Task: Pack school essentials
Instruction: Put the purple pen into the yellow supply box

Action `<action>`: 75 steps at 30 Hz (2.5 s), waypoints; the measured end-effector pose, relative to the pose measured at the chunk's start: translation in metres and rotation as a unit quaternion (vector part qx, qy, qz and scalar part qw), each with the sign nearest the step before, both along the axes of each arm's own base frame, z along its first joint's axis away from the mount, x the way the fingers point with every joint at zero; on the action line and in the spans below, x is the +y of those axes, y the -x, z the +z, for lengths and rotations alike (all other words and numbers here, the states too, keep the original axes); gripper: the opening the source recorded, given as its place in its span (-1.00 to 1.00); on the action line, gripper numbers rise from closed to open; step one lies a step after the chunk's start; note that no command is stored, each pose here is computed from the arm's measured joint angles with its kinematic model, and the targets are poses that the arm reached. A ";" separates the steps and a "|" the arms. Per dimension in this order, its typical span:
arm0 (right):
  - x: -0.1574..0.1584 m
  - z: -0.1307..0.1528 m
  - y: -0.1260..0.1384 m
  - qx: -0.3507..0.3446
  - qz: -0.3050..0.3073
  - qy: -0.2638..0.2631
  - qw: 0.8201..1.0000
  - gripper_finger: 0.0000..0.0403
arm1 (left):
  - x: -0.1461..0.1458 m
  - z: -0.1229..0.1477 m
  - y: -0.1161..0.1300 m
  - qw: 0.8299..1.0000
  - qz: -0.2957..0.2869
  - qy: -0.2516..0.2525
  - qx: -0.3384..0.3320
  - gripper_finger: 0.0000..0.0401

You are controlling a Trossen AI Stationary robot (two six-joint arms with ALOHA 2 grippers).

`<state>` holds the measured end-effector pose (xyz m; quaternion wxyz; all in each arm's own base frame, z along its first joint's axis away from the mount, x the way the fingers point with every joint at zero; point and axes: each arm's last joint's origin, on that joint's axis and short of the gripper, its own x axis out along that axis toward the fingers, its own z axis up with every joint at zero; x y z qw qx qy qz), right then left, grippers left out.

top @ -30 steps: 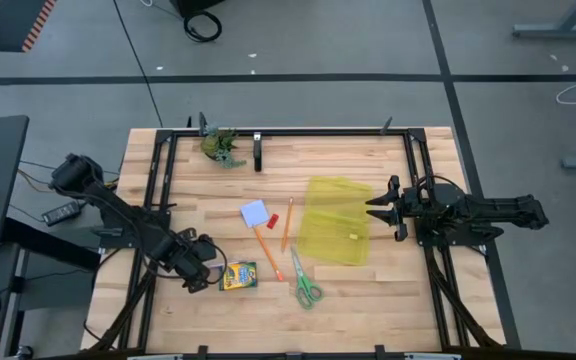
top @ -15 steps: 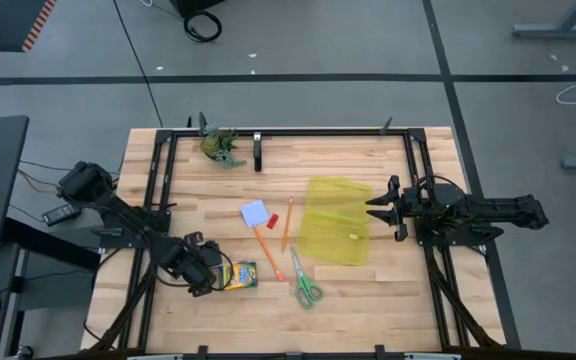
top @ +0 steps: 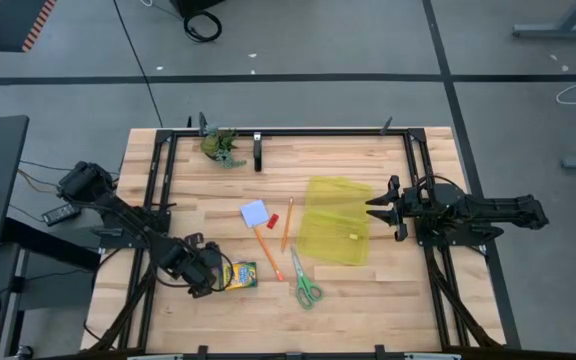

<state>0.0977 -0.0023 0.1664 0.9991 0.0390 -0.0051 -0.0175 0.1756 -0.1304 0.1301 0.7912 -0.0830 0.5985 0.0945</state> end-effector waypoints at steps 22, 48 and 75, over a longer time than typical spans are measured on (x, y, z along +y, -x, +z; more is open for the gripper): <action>0.000 0.000 0.000 0.000 0.000 0.000 1.000 -0.35 | -0.001 -0.001 0.000 1.000 -0.017 0.005 0.005 -0.84; 0.000 0.000 0.000 0.000 0.000 0.000 1.000 -0.35 | 0.001 -0.001 0.002 1.000 -0.013 0.006 0.022 -0.74; 0.000 0.000 0.000 0.000 0.000 0.000 1.000 -0.35 | 0.001 -0.001 0.003 0.999 -0.028 0.003 0.025 -0.74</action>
